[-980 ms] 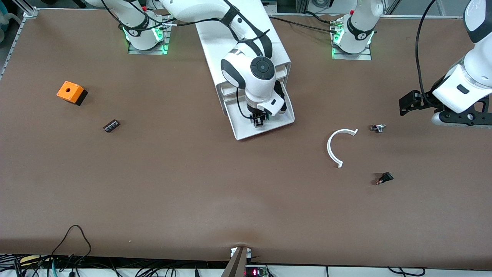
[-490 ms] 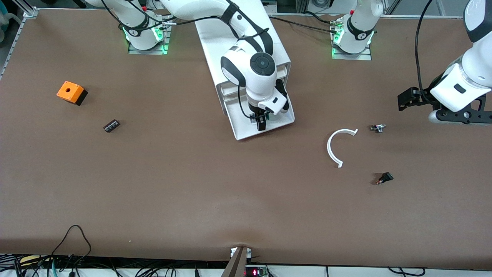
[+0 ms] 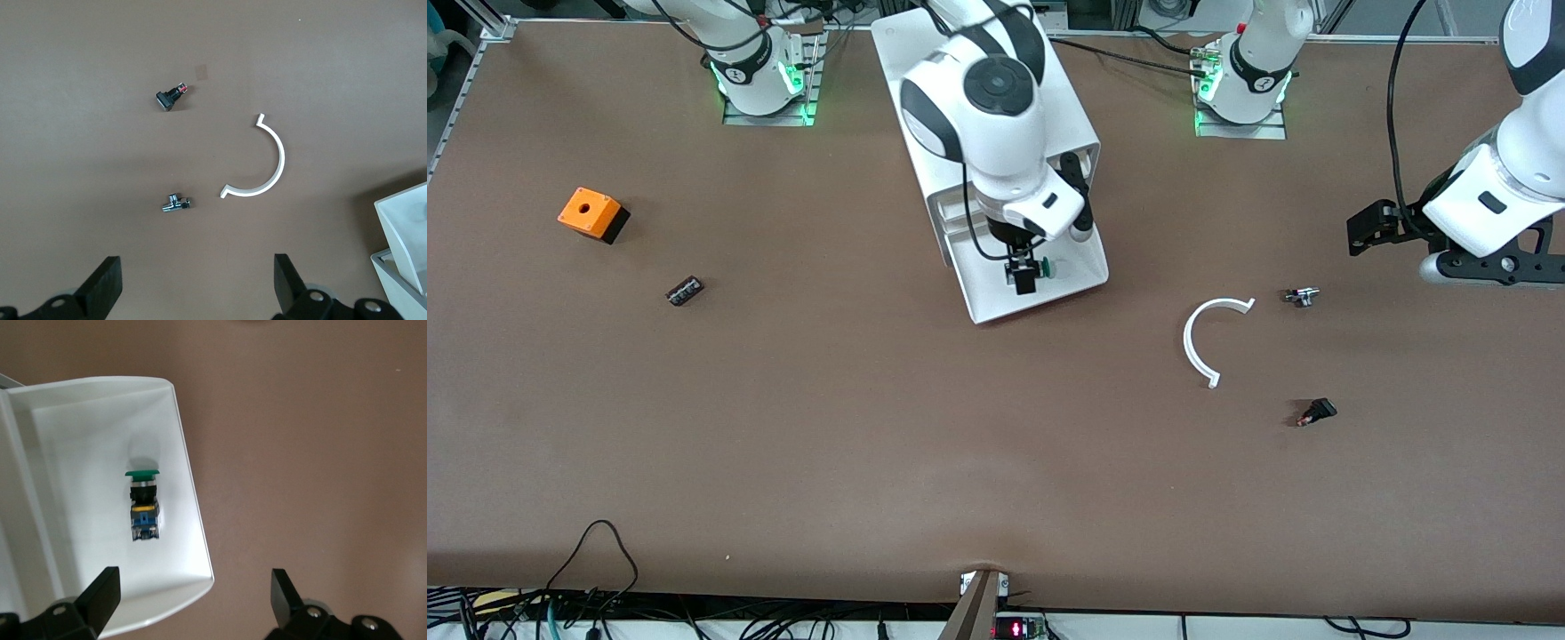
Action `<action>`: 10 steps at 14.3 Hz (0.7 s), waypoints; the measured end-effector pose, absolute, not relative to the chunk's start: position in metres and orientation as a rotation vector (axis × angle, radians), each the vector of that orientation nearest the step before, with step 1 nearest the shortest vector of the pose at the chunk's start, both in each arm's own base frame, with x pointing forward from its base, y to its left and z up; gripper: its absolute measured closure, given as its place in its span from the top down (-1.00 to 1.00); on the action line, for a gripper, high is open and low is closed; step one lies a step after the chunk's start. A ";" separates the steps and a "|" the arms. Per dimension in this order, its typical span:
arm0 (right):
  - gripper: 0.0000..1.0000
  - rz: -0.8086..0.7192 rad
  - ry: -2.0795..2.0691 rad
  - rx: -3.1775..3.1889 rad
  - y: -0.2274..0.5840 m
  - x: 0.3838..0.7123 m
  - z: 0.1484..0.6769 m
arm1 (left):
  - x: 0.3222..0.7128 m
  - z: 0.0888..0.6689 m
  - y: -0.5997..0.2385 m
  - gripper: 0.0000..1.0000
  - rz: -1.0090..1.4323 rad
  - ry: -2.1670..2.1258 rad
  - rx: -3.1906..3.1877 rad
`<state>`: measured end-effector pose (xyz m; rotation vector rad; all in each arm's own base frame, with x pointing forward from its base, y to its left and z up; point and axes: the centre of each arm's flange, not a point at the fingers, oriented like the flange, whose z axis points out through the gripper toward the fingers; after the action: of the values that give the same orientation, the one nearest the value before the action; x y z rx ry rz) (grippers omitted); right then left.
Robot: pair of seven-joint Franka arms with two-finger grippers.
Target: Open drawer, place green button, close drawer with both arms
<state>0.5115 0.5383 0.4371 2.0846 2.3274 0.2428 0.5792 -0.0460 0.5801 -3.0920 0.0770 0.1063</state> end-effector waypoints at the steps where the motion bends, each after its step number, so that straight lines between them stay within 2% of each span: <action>1: 1.00 0.268 2.307 2.137 0.522 0.521 0.457 | 0.579 0.580 -0.046 1.00 0.107 0.078 -3.092; 5: 1.00 0.368 2.176 2.287 0.446 0.559 0.534 | 0.578 0.580 -0.048 1.00 0.115 0.081 -3.092; 7: 1.00 0.403 2.071 2.379 0.404 0.570 0.572 | 0.578 0.580 -0.048 1.00 0.119 0.082 -3.091; 10: 1.00 0.406 1.840 2.580 0.359 0.580 0.601 | 0.577 0.579 -0.049 1.00 0.129 0.080 -3.090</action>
<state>0.5799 0.3588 0.6014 2.5803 1.8404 0.4061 0.5772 -0.0487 0.5792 -3.0904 0.0803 0.1293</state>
